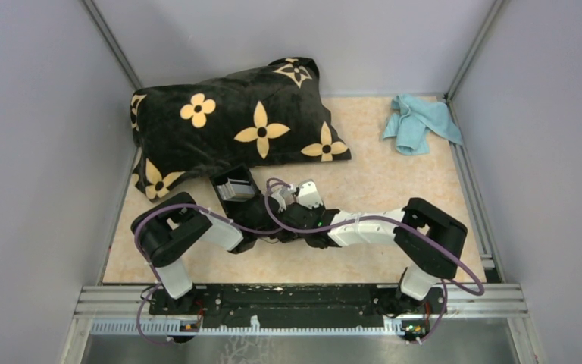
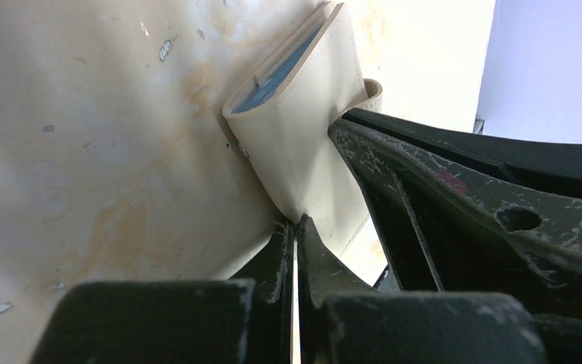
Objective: Put the credit cards into the card holder
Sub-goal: Close the card holder at the center of the board.
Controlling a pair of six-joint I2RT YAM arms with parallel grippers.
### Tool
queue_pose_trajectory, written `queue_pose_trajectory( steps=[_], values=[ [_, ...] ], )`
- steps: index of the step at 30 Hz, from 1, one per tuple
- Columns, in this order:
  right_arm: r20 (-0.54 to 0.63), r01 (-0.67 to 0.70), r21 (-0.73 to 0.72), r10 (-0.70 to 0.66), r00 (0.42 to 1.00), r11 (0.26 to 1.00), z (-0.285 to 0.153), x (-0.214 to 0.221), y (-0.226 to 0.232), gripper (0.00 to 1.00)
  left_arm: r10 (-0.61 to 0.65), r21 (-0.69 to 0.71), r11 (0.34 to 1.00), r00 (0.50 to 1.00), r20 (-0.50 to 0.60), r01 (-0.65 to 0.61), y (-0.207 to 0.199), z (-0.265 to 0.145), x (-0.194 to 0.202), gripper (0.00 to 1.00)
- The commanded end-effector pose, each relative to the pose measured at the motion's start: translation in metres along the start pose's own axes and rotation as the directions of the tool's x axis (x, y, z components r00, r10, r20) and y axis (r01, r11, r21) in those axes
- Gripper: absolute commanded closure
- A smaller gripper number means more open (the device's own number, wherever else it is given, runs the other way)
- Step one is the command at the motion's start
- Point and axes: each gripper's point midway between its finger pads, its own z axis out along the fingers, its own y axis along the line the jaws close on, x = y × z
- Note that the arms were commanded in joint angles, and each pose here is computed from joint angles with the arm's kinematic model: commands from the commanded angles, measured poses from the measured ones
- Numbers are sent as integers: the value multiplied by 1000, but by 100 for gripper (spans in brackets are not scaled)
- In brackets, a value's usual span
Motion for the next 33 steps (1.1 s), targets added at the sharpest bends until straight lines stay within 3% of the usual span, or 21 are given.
queue_pose_trajectory(
  steps=[1, 3, 8, 12, 19, 25, 29, 33],
  values=[
    [-259, -39, -60, 22, 966, 997, 3, 91, 4, 100, 20, -49, 999, 999, -30, -21, 19, -5, 11, 100],
    [-254, -53, -65, 35, 967, 997, 1, 90, 5, 96, 19, -45, 999, 999, -28, -20, 16, -4, 10, 100],
    [-177, -79, -48, 69, 982, 996, -10, 69, 2, 73, 12, -58, 998, 1000, -1, -12, 13, -9, 4, 91],
    [-93, -119, -76, 112, 989, 990, -21, 36, 3, 66, 26, -79, 997, 999, 21, -24, 10, -11, -4, 86],
    [40, -153, -102, 158, 987, 983, -39, -11, -2, 64, 44, -71, 997, 997, 56, -40, -6, -12, -18, 78],
    [133, -194, -138, 212, 968, 971, -54, -35, -8, 64, 67, -57, 996, 994, 85, -62, -22, -14, -29, 65],
    [159, -210, -129, 229, 960, 969, -57, -41, -13, 64, 83, -66, 995, 992, 90, -78, -27, -16, -34, 63],
    [146, -211, -98, 224, 964, 972, -52, -32, -17, 74, 91, -72, 994, 991, 103, -84, -30, -21, -37, 63]
  ],
)
